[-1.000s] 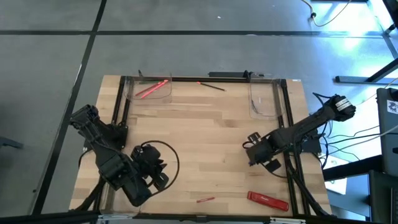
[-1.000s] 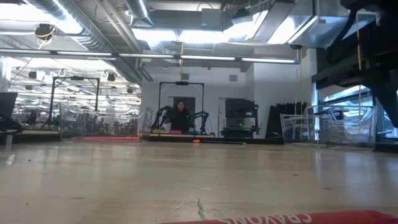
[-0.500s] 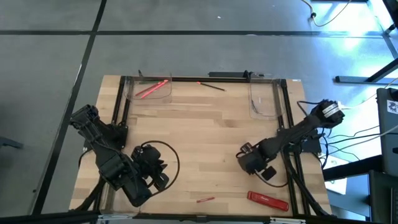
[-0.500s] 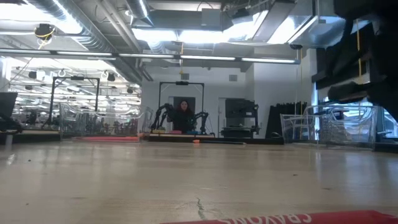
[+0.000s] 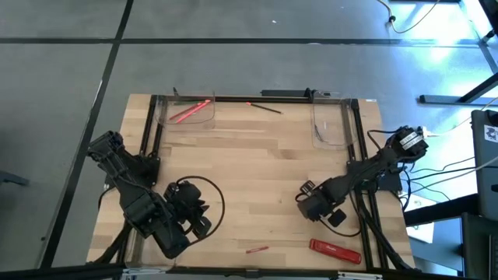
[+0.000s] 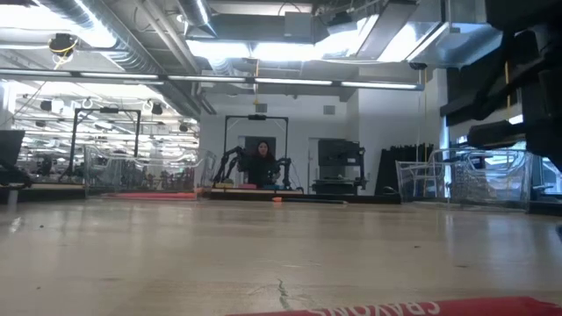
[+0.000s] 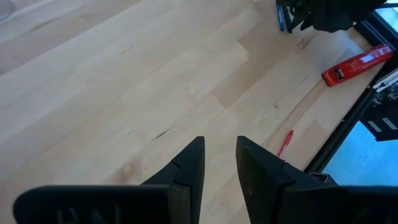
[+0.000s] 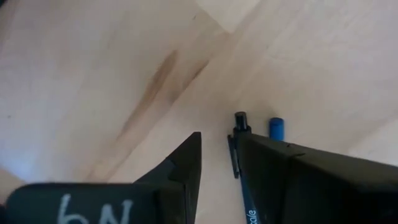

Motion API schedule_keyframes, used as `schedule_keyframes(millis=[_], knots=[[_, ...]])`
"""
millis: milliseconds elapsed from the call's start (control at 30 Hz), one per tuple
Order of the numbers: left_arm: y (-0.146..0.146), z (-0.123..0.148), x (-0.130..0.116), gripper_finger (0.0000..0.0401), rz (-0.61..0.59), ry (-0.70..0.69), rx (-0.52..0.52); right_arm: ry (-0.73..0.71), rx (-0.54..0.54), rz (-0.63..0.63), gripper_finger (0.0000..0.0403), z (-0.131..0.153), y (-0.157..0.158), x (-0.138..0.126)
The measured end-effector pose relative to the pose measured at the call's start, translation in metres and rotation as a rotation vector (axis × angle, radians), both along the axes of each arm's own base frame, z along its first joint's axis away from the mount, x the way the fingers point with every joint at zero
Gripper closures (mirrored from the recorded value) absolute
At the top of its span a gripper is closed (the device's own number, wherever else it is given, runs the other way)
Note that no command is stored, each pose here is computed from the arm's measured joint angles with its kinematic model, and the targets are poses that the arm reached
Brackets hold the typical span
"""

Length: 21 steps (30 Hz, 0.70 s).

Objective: Sort crayons/erasers/pens/pencils in bins
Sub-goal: Put the black pen into the bottom left transparent bin

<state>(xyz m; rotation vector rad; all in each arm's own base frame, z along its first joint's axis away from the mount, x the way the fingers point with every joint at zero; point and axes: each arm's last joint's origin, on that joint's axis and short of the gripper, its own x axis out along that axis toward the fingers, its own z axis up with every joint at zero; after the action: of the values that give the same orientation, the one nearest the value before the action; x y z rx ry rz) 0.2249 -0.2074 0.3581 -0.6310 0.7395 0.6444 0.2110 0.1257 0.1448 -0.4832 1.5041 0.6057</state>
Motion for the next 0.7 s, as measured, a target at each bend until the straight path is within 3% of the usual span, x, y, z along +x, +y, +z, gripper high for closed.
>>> schedule_keyframes(millis=[267, 700], knots=[[-0.0001, 0.0000, -0.0001, 0.0317, -0.001, 0.001, 0.000, -0.046, -0.028, -0.005, 0.0295, 0.0057, -0.0024, -0.0013], [-0.0002, -0.0001, -0.0002, 0.0317, -0.002, 0.005, -0.005, -0.104, 0.011, 0.032, 0.0295, 0.0065, 0.0010, 0.0044]])
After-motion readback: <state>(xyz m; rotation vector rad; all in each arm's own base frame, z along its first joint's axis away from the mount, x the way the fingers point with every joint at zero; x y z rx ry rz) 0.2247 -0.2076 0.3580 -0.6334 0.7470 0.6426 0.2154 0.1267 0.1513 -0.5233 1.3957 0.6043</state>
